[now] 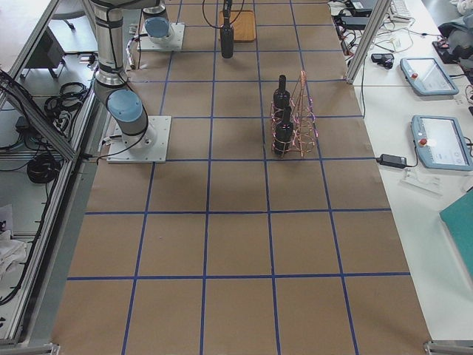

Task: Take wine from basket and place on tray
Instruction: 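Carry the bottle with the right gripper and stand it beside the tray, then open the right gripper and raise it back over the rack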

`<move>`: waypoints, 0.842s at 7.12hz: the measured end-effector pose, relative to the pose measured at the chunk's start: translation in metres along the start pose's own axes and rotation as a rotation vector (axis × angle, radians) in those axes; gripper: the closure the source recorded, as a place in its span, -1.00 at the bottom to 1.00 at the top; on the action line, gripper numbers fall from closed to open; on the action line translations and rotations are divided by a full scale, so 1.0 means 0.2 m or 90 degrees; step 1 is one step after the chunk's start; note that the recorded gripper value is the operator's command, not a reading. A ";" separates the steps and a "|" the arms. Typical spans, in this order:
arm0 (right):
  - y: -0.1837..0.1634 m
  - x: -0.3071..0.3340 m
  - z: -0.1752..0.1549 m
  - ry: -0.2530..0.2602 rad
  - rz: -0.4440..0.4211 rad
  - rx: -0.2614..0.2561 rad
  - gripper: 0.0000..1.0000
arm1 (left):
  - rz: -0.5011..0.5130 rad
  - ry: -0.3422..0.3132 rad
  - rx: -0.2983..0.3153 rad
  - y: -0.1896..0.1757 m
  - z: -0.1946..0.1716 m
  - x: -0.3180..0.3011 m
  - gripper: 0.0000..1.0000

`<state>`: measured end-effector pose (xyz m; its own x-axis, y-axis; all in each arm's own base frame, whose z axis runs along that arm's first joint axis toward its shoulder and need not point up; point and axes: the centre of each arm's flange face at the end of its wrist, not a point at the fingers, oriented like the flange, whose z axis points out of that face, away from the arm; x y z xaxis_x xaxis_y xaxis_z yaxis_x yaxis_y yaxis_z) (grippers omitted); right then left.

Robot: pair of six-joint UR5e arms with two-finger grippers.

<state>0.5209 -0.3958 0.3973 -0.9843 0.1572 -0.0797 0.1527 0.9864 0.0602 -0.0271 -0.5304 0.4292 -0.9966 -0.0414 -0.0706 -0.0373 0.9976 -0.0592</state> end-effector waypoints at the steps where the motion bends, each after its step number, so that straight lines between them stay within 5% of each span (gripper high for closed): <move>1: 0.01 0.00 0.00 0.003 -0.002 0.003 -1.00 | -0.001 0.000 0.001 0.00 0.00 0.04 -1.00; 4: 0.01 0.03 -0.06 0.005 -0.018 0.017 -1.00 | -0.003 -0.001 0.027 -0.02 -0.04 0.08 -1.00; 6: -0.04 0.22 -0.25 0.020 -0.056 0.021 -1.00 | -0.005 -0.007 0.030 -0.03 -0.04 0.07 -1.00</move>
<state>0.4724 -0.3993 0.4430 -0.9963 0.0693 -0.0515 0.0683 0.9974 0.0216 -0.0421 -0.5357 0.4367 -0.9954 -0.0497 -0.0816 -0.0408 0.9935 -0.1066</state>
